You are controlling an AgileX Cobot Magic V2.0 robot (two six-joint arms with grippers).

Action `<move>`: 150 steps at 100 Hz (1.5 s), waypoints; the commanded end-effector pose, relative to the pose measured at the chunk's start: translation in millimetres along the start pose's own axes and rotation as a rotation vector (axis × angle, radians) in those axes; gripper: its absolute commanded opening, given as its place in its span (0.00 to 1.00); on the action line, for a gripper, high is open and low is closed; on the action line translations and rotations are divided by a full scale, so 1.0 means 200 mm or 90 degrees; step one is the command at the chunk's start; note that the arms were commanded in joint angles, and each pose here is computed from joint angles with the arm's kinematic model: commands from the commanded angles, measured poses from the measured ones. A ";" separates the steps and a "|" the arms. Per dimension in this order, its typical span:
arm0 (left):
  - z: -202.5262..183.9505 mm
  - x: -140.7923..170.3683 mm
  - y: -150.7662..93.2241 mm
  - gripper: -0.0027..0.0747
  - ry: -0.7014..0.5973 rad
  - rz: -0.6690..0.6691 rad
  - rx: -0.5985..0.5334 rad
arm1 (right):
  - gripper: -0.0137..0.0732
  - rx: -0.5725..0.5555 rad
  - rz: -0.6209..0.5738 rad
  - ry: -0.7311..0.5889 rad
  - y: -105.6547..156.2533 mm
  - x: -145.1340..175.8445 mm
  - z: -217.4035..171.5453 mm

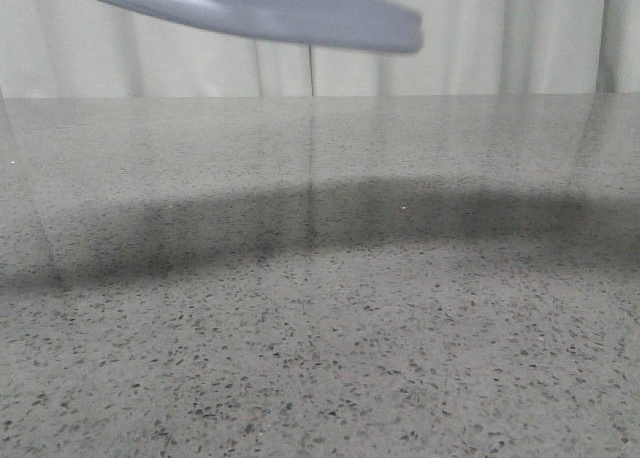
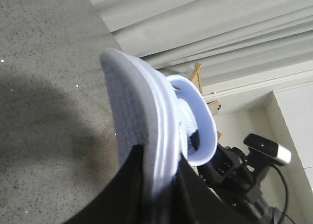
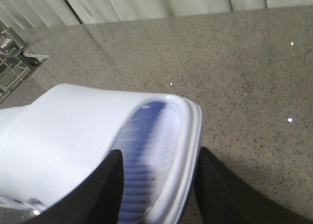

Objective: Insert blue slippers together front up

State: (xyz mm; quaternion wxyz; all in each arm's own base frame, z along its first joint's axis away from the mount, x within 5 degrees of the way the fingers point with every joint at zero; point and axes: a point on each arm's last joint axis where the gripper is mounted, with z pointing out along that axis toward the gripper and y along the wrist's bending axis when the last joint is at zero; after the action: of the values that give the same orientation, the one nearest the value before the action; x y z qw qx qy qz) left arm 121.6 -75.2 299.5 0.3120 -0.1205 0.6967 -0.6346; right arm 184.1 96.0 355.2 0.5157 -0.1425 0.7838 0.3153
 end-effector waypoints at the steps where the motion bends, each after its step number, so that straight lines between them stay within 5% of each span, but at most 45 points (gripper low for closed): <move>1: 0.01 0.02 -0.09 0.06 0.044 -0.017 0.078 | 0.56 -0.036 -0.028 -0.043 0.08 -0.07 -0.08; 61: 0.01 -0.02 -0.03 0.06 -0.015 -0.001 0.002 | 0.66 0.105 -0.179 -0.283 0.14 -0.20 -0.45; 150: 0.20 -0.15 0.26 0.06 0.054 -0.121 -0.057 | 0.66 0.091 -0.181 -0.267 0.14 -0.19 -0.44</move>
State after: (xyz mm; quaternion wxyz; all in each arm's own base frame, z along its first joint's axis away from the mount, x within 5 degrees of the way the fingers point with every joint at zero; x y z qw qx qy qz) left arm 174.9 -78.1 241.1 0.2152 -0.1765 0.7651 -0.5807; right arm 123.3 61.4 407.9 0.6877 -0.1567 0.6749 0.2169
